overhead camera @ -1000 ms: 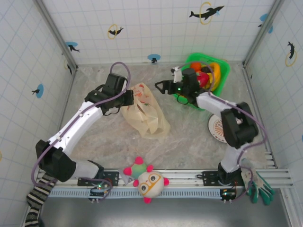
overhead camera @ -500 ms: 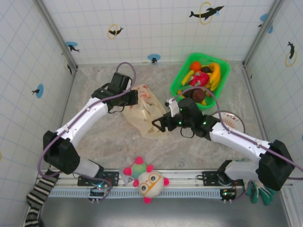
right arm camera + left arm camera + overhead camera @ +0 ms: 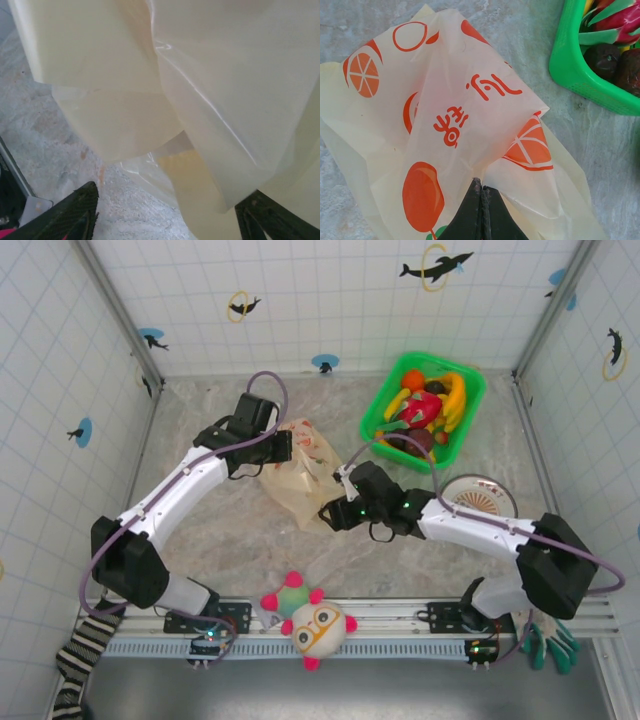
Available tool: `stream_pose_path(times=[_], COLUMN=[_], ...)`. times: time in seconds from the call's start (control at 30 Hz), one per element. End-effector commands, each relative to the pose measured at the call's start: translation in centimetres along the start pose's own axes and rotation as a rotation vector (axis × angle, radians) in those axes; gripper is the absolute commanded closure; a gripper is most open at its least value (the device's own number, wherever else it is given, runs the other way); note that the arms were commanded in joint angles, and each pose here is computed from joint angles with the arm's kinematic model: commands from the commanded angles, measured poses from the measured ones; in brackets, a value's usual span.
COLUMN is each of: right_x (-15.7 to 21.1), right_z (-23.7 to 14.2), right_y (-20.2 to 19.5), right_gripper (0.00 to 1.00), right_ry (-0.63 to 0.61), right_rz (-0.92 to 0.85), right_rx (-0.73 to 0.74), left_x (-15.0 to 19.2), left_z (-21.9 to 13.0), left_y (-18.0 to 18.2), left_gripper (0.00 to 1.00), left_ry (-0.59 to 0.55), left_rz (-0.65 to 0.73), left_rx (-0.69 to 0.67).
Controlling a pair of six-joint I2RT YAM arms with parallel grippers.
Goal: Place the fake fruits into the plastic bag and tie a complex knot
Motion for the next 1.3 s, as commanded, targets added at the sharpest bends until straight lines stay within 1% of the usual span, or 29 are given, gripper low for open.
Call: stream_pose_path(times=[0.0, 0.03, 0.1, 0.17, 0.23, 0.27, 0.33, 0.43, 0.53, 0.6, 0.77, 0.83, 0.87, 0.9, 0.93, 0.97, 1.07, 1.13, 1.17, 1.27], right_x=[-2.1, -2.1, -2.1, -1.9, -2.2, -2.5, -3.1, -4.1, -5.4, -6.2, -7.6, -7.7, -7.7, -7.6, -7.6, -7.5, -7.3, -7.3, -7.2, -7.0], right_z=[0.5, 0.8, 1.1, 0.9, -0.2, -1.0, -2.9, -5.7, -7.3, -7.5, -7.5, -7.5, -7.5, -7.4, -7.4, -7.3, -7.2, -7.2, -7.2, -7.1], right_y=[0.8, 0.7, 0.6, 0.4, 0.1, -0.2, -0.6, -1.4, -2.5, -2.9, -3.1, -3.0, -3.0, -2.9, -3.0, -3.0, -3.2, -3.2, -3.3, -3.4], right_gripper=[0.34, 0.39, 0.53, 0.74, 0.96, 1.0, 1.0, 1.0, 1.0, 1.0, 1.0, 1.0, 1.0, 1.0, 1.0, 1.0, 1.0, 1.0, 1.0, 1.0], right_ry=[-0.078, -0.078, -0.065, -0.054, -0.056, -0.067, -0.092, -0.126, -0.194, -0.213, -0.195, -0.203, -0.209, -0.207, -0.205, -0.203, -0.201, -0.201, -0.199, -0.196], right_rz=[-0.01, -0.007, -0.002, -0.002, -0.011, -0.013, -0.012, 0.009, 0.031, 0.039, 0.031, 0.028, 0.03, 0.033, 0.034, 0.035, 0.04, 0.042, 0.042, 0.045], right_rx=[-0.003, 0.005, 0.005, 0.009, 0.02, 0.028, 0.02, -0.04, -0.093, -0.116, -0.122, -0.129, -0.136, -0.143, -0.141, -0.138, -0.129, -0.127, -0.125, -0.121], left_x=[-1.0, -1.0, -0.9, -0.9, -0.9, -0.8, -0.7, -0.1, 0.5, 1.4, 2.4, 2.5, 2.4, 2.3, 2.2, 2.2, 2.6, 3.3, 3.9, 5.6], left_z=[-0.8, -0.9, -1.0, -1.3, -1.5, -1.6, -1.6, -1.4, -1.2, -0.7, -0.7, -0.9, -1.2, -1.7, -2.2, -2.7, -4.3, -4.6, -4.4, -3.1], left_y=[-0.3, -0.3, -0.2, -0.1, 0.1, 0.1, 0.1, -0.1, -0.1, -0.1, -1.5, -1.9, -2.1, -2.3, -2.6, -2.7, -3.8, -4.7, -5.1, -5.3], left_gripper=[1.0, 1.0, 1.0, 1.0, 1.0, 1.0, 1.0, 1.0, 1.0, 1.0, 0.99, 0.89, 0.82, 0.71, 0.63, 0.56, 0.45, 0.4, 0.36, 0.28], left_ry=[-0.039, -0.037, -0.038, -0.043, -0.045, -0.046, -0.044, -0.032, -0.028, -0.007, 0.006, 0.007, 0.002, -0.008, -0.027, -0.039, -0.069, -0.074, -0.064, -0.027], left_rz=[0.013, 0.015, 0.015, 0.018, 0.019, 0.022, 0.031, 0.069, 0.101, 0.119, 0.201, 0.213, 0.217, 0.22, 0.225, 0.231, 0.249, 0.255, 0.253, 0.216], left_rx=[0.016, 0.013, 0.002, -0.013, -0.022, -0.025, -0.022, 0.007, 0.034, 0.057, 0.127, 0.134, 0.137, 0.135, 0.128, 0.113, 0.059, 0.035, 0.024, -0.043])
Point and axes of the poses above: each hand's point on the last joint's axis, 136 mm out from that joint toward the fingers, its own z axis out along the fingers, its own y axis along the line the jaws close on, x = y × z, the point moved 7 cm from there along -z, back along the fingers, and after that the axes turned 4 degrees about z, right-handed, at the moved point
